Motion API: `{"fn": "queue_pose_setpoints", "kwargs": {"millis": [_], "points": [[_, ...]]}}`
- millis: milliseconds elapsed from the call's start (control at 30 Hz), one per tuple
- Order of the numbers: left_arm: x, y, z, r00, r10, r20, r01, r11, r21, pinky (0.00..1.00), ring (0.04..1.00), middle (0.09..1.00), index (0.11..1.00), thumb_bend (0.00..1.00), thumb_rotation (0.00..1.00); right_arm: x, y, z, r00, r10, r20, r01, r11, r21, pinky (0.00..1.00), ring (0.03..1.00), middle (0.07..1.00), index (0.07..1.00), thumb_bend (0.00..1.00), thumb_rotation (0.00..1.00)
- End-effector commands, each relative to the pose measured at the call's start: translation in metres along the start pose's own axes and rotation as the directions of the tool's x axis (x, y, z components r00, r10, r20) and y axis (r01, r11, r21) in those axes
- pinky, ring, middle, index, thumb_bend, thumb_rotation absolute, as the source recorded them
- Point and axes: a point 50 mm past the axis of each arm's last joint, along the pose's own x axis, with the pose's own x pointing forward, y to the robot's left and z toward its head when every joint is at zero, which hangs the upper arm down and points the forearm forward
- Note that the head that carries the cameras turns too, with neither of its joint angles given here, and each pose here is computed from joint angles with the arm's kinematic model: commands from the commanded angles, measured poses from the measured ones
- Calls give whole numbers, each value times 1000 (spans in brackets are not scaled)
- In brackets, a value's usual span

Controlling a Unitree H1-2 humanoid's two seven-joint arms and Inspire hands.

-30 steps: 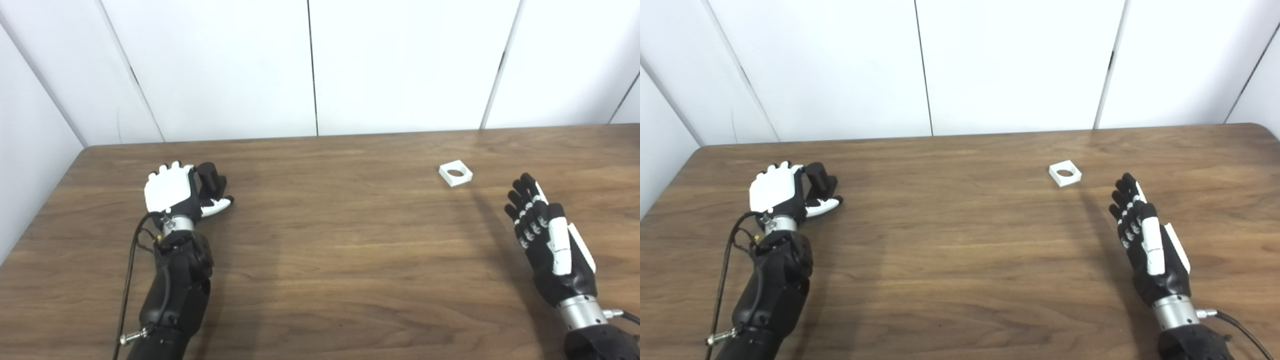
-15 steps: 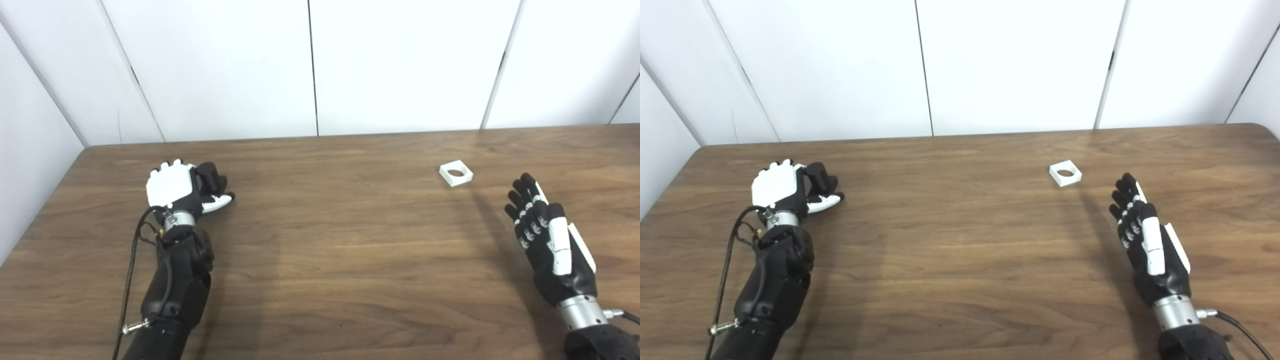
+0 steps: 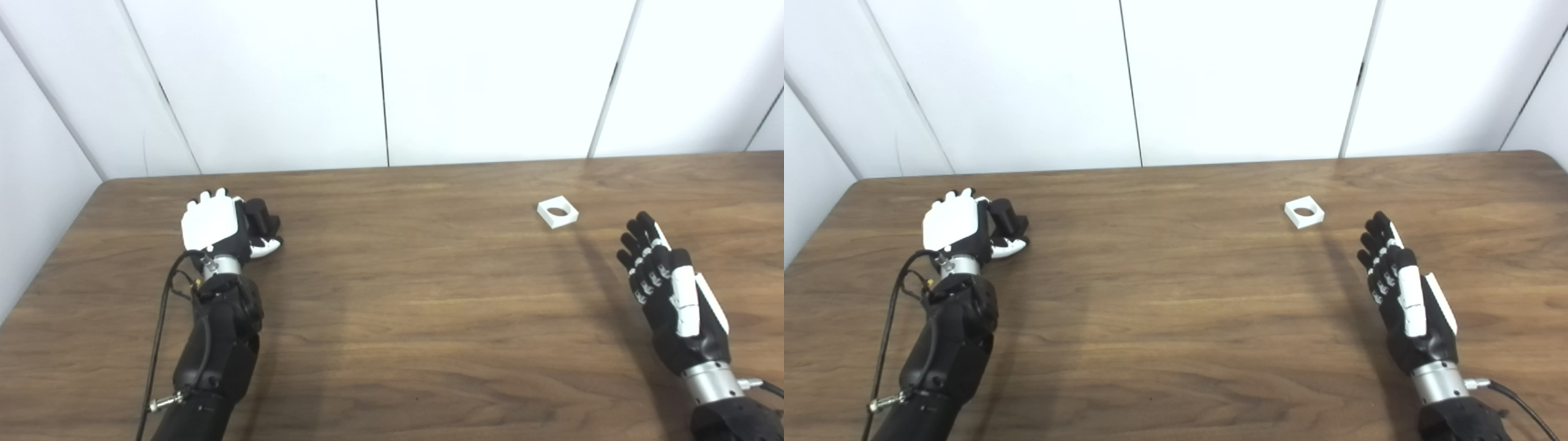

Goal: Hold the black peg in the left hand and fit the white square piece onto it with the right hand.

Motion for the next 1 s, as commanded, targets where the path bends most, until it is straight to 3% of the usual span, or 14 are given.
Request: {"fn": "queue_pose_setpoints", "kwargs": {"millis": [0, 700, 800, 967], "points": [[5, 11, -8, 999, 47, -22, -47, 999, 2, 1000, 1000, 950, 659, 783, 234, -27, 2, -34, 994, -14, -107, 19, 999, 42, 1000, 1000, 1000, 1000, 626, 1000], [1, 9, -6, 999, 50, -11, -50, 997, -59, 1000, 1000, 955, 549, 775, 73, -27, 0, -32, 994, -16, -109, 20, 999, 41, 1000, 1000, 1000, 1000, 649, 1000], [1, 7, -5, 999, 52, -9, -53, 997, -62, 1000, 1000, 954, 498, 567, 62, -28, 0, -32, 994, -18, -108, 24, 998, 51, 1000, 1000, 1000, 1000, 643, 999], [-1, 6, -5, 999, 51, -4, -51, 996, -76, 1000, 1000, 954, 488, 525, 58, -28, -1, -32, 994, -23, -111, 29, 998, 52, 1000, 1000, 1000, 1000, 642, 993]]}}
